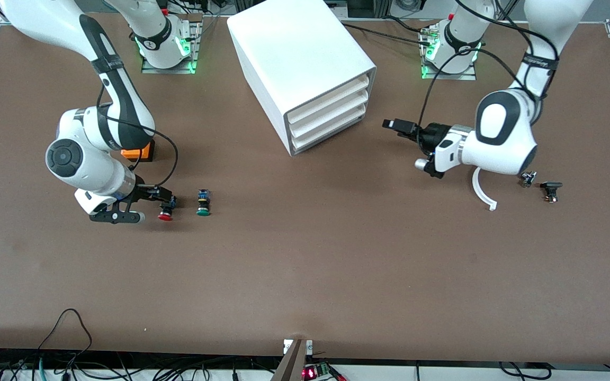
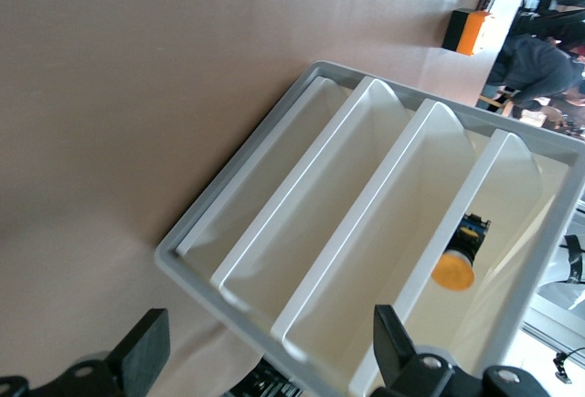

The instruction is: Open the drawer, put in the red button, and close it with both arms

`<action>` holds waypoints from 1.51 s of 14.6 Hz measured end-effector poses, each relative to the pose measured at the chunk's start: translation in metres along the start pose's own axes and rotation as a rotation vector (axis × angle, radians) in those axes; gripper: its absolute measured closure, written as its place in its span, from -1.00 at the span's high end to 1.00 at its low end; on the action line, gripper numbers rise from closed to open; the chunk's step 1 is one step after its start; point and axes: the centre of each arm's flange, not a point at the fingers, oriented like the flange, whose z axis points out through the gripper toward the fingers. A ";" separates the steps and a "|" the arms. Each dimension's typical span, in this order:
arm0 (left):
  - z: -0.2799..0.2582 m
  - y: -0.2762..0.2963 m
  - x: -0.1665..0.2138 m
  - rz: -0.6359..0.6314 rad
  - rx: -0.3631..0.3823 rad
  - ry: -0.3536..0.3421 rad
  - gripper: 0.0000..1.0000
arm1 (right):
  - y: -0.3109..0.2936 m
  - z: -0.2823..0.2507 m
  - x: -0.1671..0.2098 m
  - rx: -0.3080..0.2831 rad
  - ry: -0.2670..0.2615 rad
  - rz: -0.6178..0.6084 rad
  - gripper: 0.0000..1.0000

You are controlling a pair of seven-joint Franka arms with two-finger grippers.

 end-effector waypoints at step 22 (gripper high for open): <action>0.124 0.032 -0.016 0.027 0.022 0.001 -0.45 | 0.003 0.096 -0.015 -0.003 -0.058 0.065 0.92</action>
